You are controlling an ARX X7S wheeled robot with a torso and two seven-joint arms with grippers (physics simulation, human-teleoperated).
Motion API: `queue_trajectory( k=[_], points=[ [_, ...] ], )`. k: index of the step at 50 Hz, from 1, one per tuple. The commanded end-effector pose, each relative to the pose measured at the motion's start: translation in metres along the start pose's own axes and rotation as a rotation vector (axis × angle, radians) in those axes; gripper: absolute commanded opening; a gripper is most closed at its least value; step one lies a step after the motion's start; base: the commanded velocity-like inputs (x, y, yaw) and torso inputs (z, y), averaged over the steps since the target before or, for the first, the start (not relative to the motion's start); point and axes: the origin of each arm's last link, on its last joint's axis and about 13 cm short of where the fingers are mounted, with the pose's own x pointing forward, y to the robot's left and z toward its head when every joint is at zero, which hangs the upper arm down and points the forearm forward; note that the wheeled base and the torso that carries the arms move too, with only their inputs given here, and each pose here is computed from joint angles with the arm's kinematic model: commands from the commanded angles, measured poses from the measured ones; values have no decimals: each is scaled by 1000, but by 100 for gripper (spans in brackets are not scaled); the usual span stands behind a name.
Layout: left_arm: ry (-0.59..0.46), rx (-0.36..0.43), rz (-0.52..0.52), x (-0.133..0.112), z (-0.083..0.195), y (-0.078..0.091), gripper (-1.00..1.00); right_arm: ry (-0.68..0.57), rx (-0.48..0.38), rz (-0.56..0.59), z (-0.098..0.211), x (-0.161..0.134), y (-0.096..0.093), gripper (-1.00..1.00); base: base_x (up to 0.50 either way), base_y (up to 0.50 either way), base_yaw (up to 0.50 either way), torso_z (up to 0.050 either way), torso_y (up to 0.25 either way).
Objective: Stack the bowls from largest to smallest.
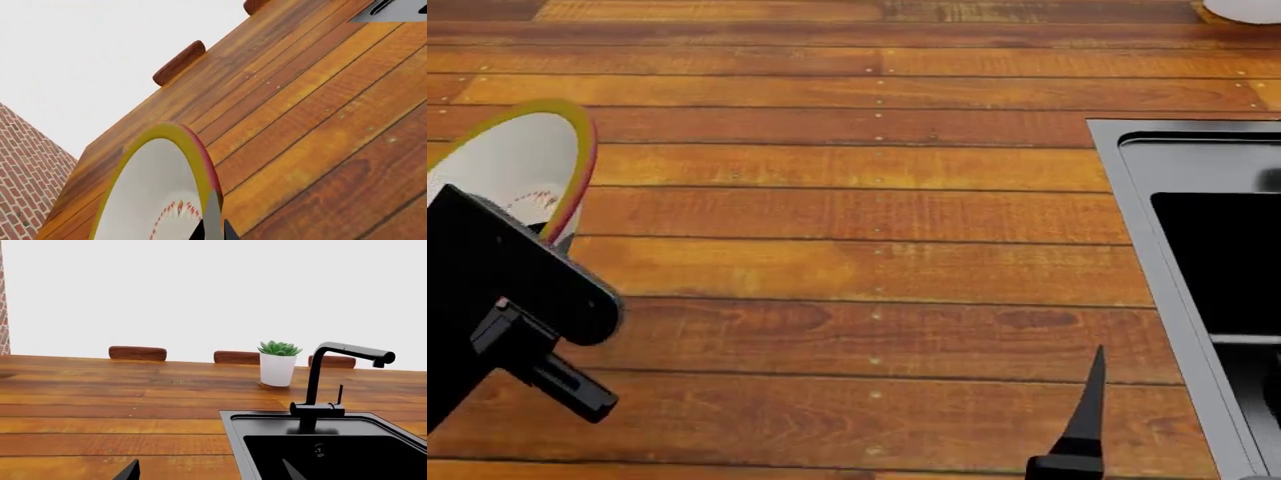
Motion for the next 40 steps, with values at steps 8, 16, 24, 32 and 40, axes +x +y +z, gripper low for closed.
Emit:
queue_trajectory(
  k=[8,16,24,32,40],
  points=[
    [-101,60,37,-19,20,2,-100,3,48,-62,7,-1,-8,100,-407,-409,0,0,0],
    [-105,65,29,-22,21,0,-100,-13,76,-65,10,-2,-10,100,-39,-500,0,0,0],
    [-101,62,27,-21,18,-1,-100,-19,78,-76,10,-2,-13,100,1,-500,0,0,0],
    [-96,61,27,-23,16,-1,-100,-22,78,-80,9,-3,-14,100,0,-500,0,0,0],
    [-95,65,27,-25,17,-1,-100,-30,78,-91,11,-3,-15,100,0,-500,0,0,0]
  ],
)
